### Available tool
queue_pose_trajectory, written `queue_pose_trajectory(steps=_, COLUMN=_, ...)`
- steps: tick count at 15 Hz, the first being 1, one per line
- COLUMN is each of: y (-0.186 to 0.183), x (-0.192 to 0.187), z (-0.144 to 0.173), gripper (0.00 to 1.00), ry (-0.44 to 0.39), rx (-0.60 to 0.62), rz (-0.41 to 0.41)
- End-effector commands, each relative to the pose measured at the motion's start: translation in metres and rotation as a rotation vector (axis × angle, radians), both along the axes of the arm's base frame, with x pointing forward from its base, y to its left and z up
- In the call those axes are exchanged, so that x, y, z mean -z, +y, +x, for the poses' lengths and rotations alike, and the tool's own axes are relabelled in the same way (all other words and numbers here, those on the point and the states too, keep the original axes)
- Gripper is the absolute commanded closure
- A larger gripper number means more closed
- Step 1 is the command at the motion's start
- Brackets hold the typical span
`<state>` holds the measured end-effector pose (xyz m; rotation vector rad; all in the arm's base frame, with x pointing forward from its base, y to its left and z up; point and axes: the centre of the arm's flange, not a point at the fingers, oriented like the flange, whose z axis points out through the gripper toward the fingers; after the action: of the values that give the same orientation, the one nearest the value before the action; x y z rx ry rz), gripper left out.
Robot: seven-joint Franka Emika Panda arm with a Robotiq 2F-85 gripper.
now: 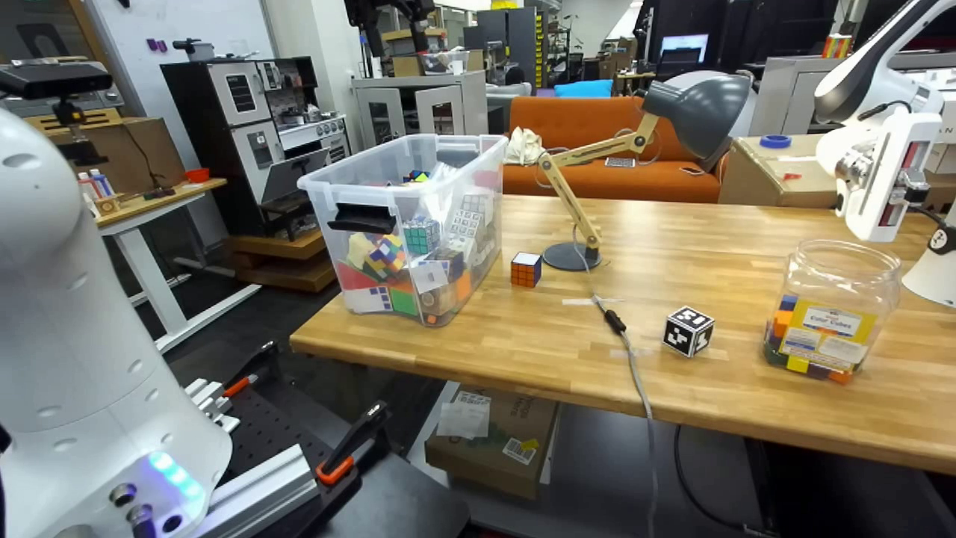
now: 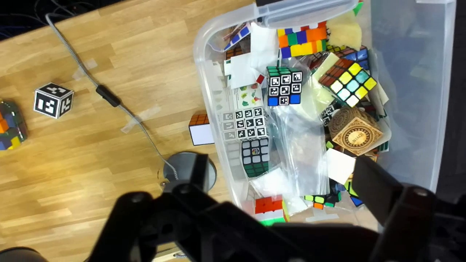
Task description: Pick a cube from the jar and place it on the table then turn off the lamp
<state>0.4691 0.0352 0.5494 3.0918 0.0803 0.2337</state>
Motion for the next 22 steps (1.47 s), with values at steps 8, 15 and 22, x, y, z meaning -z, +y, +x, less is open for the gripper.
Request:
queue_pose_trajectory(steps=8, y=0.031, x=0.021, z=0.044, gripper=0.00, ry=0.038, rx=-0.127, rz=-0.009)
queue_pose_trajectory(steps=15, y=0.039, x=0.025, z=0.051, gripper=0.00, ry=0.054, rx=-0.117, rz=-0.027)
queue_pose_trajectory(steps=22, y=0.060, x=0.100, z=0.071, gripper=0.00, ry=0.161, rx=-0.149, rz=-0.028)
